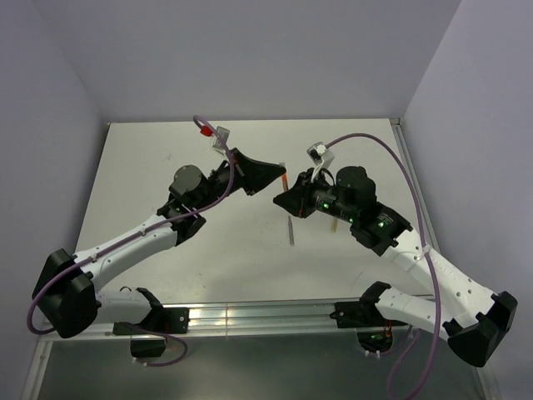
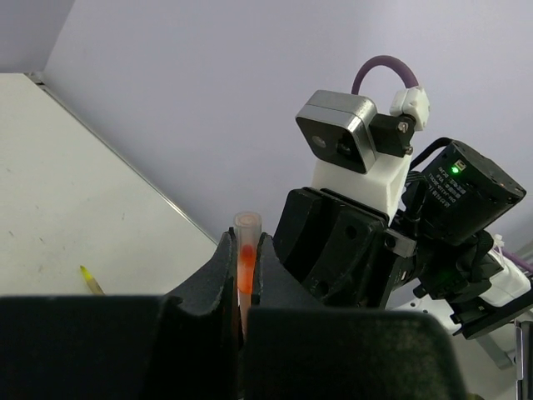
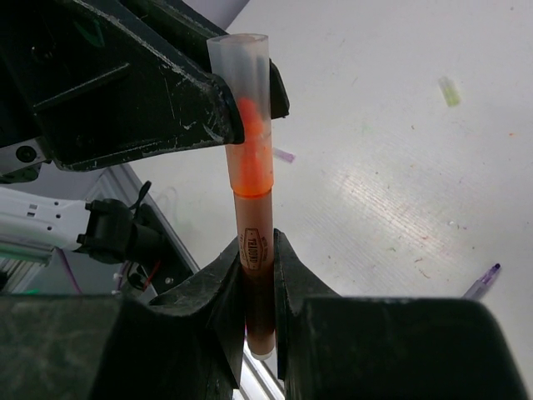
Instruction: Insert the pens into the pen caps
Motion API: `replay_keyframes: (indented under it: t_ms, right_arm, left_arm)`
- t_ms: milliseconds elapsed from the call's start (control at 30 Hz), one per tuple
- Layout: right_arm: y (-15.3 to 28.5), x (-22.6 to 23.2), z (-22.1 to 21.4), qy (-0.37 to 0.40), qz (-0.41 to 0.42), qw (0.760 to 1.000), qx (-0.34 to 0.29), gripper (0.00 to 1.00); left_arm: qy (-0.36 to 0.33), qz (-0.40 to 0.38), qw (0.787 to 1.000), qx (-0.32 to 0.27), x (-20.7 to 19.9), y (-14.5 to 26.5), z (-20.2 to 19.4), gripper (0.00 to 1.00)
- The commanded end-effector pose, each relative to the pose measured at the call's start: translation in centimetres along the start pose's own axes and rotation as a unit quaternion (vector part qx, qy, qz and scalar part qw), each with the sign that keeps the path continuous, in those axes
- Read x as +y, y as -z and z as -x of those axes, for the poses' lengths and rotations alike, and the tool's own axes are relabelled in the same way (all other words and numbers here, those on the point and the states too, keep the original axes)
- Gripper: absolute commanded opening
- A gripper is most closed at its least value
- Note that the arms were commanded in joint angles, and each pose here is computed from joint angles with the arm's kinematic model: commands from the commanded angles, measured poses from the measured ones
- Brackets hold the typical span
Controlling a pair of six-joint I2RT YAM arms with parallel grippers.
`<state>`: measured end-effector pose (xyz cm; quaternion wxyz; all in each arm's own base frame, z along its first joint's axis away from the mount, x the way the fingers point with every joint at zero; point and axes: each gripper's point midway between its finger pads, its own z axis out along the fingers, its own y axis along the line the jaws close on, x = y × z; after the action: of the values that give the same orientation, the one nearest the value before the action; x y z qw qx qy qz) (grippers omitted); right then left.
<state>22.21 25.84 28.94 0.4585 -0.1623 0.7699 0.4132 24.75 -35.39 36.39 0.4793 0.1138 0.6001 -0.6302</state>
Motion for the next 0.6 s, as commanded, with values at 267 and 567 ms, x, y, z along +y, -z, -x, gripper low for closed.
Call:
replay_keyframes:
  t_ms: [267,567]
  right_arm:
    - [1.5,2.8,7.7,0.017,0.064,0.988,-0.141,0.00]
    - [1.8,3.2,7.9,0.002,0.094,0.985,-0.145,0.00]
  left_arm:
    - [-0.039,-0.008,0.997,0.060,-0.8,1.5,-4.1,0.00]
    - [-0.058,0.011,0.997,0.053,-0.3,1.6,-4.2,0.00]
